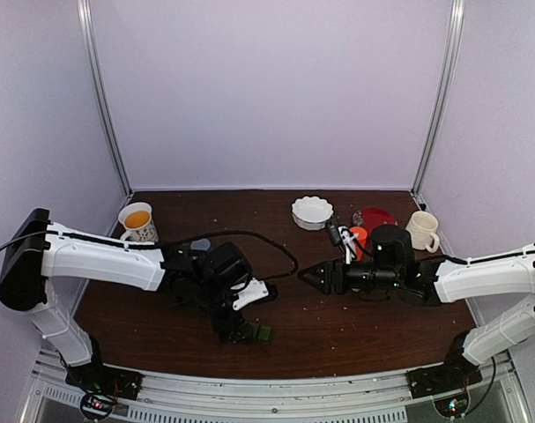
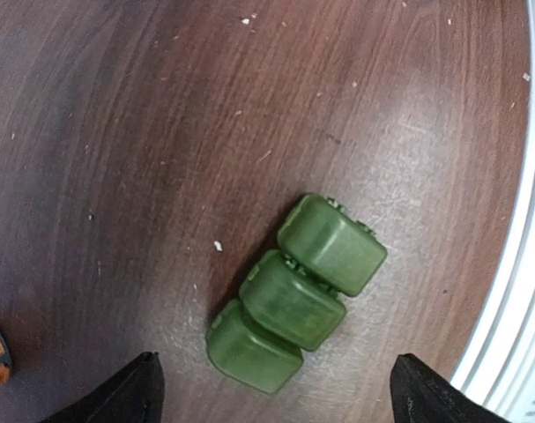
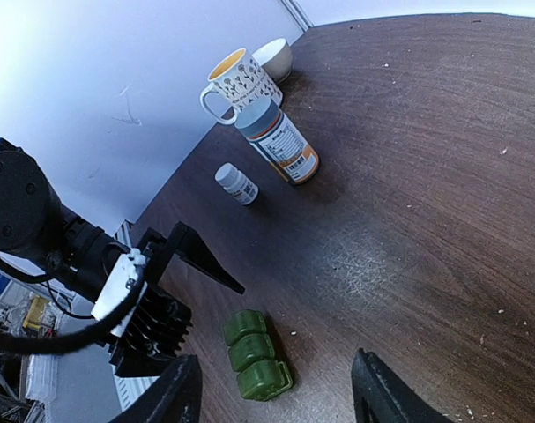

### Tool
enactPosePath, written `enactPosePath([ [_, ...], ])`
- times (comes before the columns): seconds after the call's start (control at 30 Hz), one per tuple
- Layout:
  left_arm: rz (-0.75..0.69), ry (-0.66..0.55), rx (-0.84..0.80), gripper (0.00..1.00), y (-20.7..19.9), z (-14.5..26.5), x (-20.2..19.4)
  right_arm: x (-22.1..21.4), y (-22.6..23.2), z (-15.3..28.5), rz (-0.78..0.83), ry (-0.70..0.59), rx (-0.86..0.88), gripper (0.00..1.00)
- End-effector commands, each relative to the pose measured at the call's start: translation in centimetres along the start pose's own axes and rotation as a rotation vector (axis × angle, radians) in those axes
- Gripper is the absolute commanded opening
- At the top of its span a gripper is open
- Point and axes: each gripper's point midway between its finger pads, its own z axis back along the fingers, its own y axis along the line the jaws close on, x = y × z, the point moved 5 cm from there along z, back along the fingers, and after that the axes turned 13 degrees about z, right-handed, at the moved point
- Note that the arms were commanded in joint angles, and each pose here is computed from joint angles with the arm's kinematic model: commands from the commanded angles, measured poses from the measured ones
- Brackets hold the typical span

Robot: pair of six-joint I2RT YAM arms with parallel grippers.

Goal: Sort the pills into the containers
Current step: Pick up the pill container from the center of the board.

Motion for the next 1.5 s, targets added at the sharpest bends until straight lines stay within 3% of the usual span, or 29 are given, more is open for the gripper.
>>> enactPosePath([
  [0.0, -0.145, 0.023, 0.014, 0.93, 0.1, -0.8, 0.9, 1.0, 0.7, 0.9, 0.021, -0.064, 0.015, 0.61],
  [0.2, -0.205, 0.079, -0.051, 0.88, -0.5, -2.1, 0.3, 1.3, 0.7, 1.7, 0.034, -0.091, -0.002, 0.62],
  [0.5, -0.183, 0.138, 0.053, 0.78, 0.7, -3.9, 0.4, 1.3, 0.7, 1.8, 0.032, -0.100, -0.002, 0.62],
  [0.73, -0.169, 0.141, 0.146, 0.55, 1.8, -3.7, 0.5, 1.2, 0.5, 1.9, 0.024, -0.103, -0.010, 0.61],
  [0.93, -0.137, 0.023, 0.180, 0.39, 1.9, -1.4, 1.9, 1.0, 0.3, 2.5, 0.012, -0.123, -0.028, 0.61],
  [1.23, -0.050, -0.284, 0.314, 0.36, 3.0, 4.3, 5.0, 1.7, 0.4, 2.4, -0.034, -0.112, -0.028, 0.59],
  [1.47, -0.108, -0.445, 0.504, 0.36, 2.5, 7.1, 7.4, 3.3, 3.6, 0.6, -0.057, -0.077, 0.163, 0.60],
])
